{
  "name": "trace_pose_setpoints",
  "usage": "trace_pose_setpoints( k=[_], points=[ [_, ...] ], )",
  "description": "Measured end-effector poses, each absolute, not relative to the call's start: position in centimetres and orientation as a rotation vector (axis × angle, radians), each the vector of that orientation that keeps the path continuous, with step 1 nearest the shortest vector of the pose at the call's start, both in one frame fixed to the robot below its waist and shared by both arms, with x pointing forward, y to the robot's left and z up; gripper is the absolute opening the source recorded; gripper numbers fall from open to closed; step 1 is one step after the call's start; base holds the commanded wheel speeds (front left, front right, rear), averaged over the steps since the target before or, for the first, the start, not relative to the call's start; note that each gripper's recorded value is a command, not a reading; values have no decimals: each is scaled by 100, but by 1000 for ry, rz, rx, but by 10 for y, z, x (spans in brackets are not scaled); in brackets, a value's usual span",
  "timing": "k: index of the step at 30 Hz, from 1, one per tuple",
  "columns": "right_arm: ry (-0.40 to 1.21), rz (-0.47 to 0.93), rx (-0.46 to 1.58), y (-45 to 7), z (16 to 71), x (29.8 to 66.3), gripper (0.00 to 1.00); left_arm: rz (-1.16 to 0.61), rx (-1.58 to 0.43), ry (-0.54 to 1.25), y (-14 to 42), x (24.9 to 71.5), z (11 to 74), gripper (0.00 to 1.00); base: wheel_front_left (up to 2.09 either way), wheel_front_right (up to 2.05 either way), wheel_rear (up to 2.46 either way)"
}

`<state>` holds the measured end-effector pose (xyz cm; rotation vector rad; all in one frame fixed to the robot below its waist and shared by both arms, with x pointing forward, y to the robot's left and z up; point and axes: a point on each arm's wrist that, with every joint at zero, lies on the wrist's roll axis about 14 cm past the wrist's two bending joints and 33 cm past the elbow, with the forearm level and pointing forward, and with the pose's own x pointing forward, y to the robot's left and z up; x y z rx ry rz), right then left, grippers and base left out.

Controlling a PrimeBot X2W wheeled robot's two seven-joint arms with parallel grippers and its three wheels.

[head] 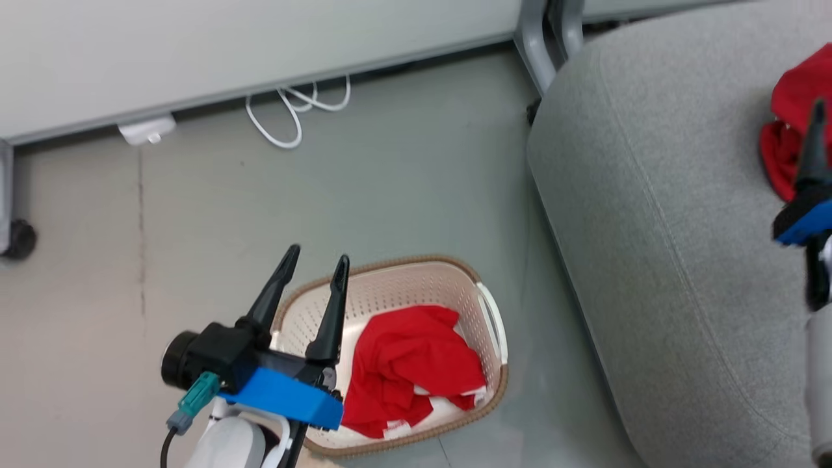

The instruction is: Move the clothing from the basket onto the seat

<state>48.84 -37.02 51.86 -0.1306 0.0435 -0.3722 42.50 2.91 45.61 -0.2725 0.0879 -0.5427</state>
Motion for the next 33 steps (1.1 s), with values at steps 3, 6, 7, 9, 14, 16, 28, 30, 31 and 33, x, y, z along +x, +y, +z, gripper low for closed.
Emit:
trace_pose_setpoints(
  k=[3, 6, 7, 9, 14, 16, 28, 30, 31, 33],
  points=[
    [24, -306, -103, -340, 519, 480, 100, -488, -276, 73, 44, 415, 464, 100, 0, 0, 0],
    [25, -228, -65, -305, 512, 470, 100, -429, -280, 54, 60, 405, 472, 100, 0, 0, 0],
    [28, -206, -57, -296, 511, 466, 100, -410, -278, 49, 66, 402, 474, 100, 0, 0, 0],
    [16, -172, -28, -280, 511, 457, 100, -364, -273, 40, 81, 395, 477, 100, 0, 0, 0],
    [-29, -72, 19, -236, 519, 437, 100, -253, -258, 31, 118, 376, 477, 100, 0, 0, 0],
    [-47, -38, 21, -224, 524, 428, 100, -206, -259, 26, 132, 369, 477, 100, 0, 0, 0],
    [-37, 75, 47, -178, 523, 393, 100, -52, -257, 18, 179, 341, 473, 100, 0, 0, 0],
    [-33, 85, 53, -174, 522, 390, 100, -48, -257, 16, 180, 340, 474, 100, 0, 0, 0],
    [-28, 91, 53, -172, 522, 389, 100, -47, -256, 15, 180, 340, 474, 100, 0, 0, 0],
    [-18, 102, 66, -168, 520, 387, 100, -46, -255, 15, 180, 339, 474, 100, 0, 0, 0]
  ],
)
